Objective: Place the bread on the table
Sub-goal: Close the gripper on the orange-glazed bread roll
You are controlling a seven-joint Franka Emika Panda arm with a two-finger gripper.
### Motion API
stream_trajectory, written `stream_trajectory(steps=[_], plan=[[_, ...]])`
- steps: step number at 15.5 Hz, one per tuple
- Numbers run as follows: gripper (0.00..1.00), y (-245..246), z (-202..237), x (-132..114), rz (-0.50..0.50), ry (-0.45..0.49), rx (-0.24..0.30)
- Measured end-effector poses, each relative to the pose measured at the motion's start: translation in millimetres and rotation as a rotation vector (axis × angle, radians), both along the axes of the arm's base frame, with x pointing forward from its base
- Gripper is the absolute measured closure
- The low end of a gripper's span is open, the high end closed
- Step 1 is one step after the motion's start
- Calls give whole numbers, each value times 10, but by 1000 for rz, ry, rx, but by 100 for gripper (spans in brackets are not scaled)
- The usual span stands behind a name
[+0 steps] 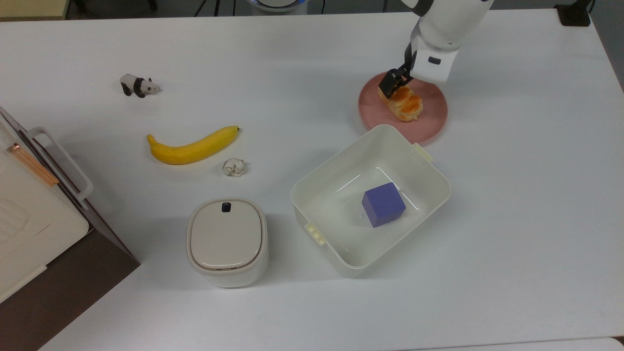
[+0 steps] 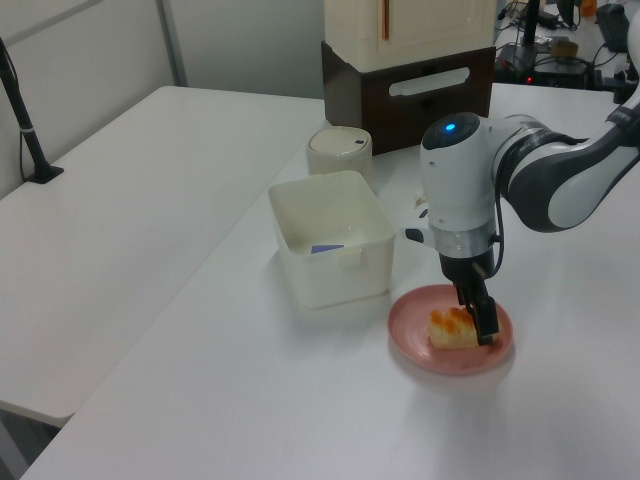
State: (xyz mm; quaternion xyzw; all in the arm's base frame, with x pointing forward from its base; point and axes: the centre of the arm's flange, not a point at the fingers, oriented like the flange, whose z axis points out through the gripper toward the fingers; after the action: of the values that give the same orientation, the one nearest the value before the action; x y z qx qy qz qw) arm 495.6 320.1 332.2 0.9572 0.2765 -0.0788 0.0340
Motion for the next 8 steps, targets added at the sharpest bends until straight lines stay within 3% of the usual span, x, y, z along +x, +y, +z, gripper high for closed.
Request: stream_trajectory(steps=[6, 7, 8], plan=[[2, -143, -114, 164, -8, -3, -24], [6, -146, -119, 176, -8, -3, -24], [17, -147, -120, 183, -9, -3, -24]])
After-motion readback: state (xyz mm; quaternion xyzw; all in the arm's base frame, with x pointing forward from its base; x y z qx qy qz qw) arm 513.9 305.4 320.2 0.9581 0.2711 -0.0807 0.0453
